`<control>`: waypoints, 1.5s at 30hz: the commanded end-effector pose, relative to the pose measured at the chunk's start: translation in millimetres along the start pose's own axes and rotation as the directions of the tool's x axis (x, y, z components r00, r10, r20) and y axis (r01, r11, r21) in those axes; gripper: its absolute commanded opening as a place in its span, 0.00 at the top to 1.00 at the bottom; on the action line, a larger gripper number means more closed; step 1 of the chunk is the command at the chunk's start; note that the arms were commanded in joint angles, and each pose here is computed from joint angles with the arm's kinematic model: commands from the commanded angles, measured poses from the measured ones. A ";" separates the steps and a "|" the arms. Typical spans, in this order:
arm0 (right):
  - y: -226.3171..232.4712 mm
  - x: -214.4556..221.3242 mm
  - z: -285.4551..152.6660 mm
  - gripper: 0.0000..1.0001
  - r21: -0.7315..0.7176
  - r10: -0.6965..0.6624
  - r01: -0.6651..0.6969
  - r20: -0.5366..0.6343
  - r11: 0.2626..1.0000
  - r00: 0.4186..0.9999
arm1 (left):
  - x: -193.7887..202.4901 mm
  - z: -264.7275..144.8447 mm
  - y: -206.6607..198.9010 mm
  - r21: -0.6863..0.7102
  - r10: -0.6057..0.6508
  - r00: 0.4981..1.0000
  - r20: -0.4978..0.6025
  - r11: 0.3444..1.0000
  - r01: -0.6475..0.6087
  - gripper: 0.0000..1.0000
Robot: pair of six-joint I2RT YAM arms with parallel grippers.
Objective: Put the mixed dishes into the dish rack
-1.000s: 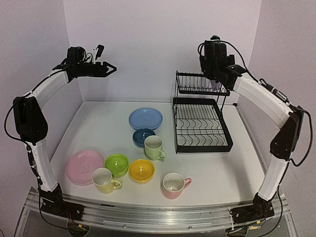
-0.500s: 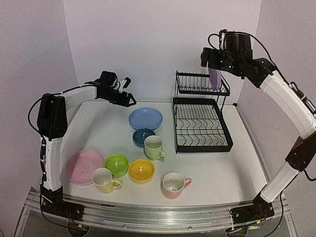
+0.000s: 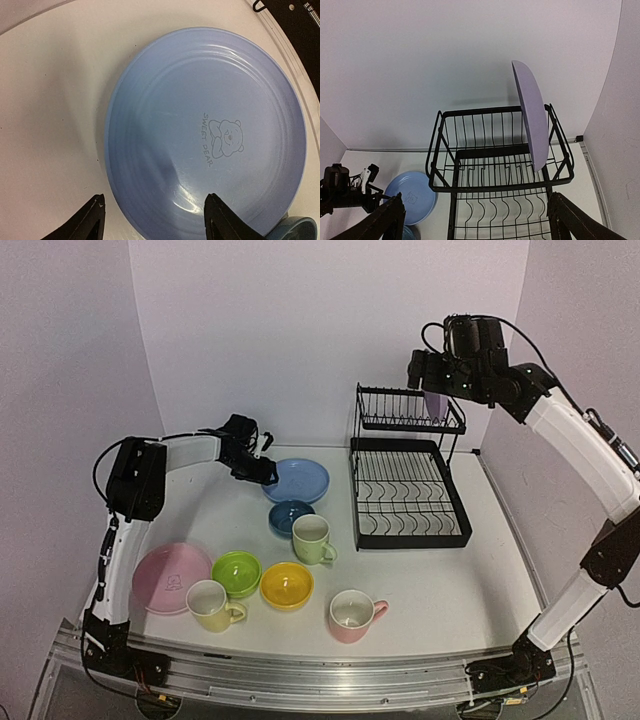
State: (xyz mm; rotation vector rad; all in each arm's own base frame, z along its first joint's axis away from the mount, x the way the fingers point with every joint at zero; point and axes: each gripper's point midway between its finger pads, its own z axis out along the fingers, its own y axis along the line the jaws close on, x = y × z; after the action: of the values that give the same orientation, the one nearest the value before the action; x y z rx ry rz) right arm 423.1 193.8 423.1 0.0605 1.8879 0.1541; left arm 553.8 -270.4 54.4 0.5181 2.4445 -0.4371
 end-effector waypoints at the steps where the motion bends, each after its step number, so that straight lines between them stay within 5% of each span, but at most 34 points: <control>1: -2.9 -11.8 -14.1 0.05 -0.016 0.040 -0.039 0.028 0.999 0.999 | -9.5 2.6 -5.9 -0.033 0.035 0.999 0.022 0.999 -0.034 0.37; 7: -1.5 -9.3 -11.2 0.05 -0.018 0.042 -0.042 0.021 0.999 0.999 | -6.9 19.0 -4.1 -0.050 0.019 1.000 0.023 0.999 -0.018 0.56; 14: -4.4 -11.4 -17.9 0.05 -0.020 0.062 -0.061 0.028 0.998 0.998 | -17.8 14.3 21.2 -0.139 -0.076 0.994 0.076 0.987 0.086 0.99; 22: -5.0 -8.4 -19.6 0.05 -0.025 0.073 -0.072 0.021 0.997 0.997 | -61.5 -29.8 69.9 -0.188 -0.192 0.949 0.249 0.952 0.241 1.00; 29: 9.7 -7.9 -18.8 0.05 -0.100 0.093 -0.093 -0.006 0.991 0.996 | -112.4 -87.2 73.0 -0.040 -0.211 0.903 0.375 0.969 0.243 1.00; 37: 72.7 -10.8 -35.2 0.12 -0.413 0.124 -0.167 -0.128 0.896 0.984 | -175.9 -208.0 29.8 0.108 -0.053 0.856 0.514 0.994 -0.003 1.00; 45: 145.3 -7.3 -28.0 0.19 -0.588 0.168 -0.313 -0.289 0.746 0.943 | -188.0 -295.2 -64.4 0.345 0.011 0.822 0.569 0.904 -0.251 1.00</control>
State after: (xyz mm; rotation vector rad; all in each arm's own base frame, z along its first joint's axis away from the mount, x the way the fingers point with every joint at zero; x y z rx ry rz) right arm 396.5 290.1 460.5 -0.1344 1.9097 0.7809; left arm 583.4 -215.1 318.6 0.4071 1.9344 -0.7296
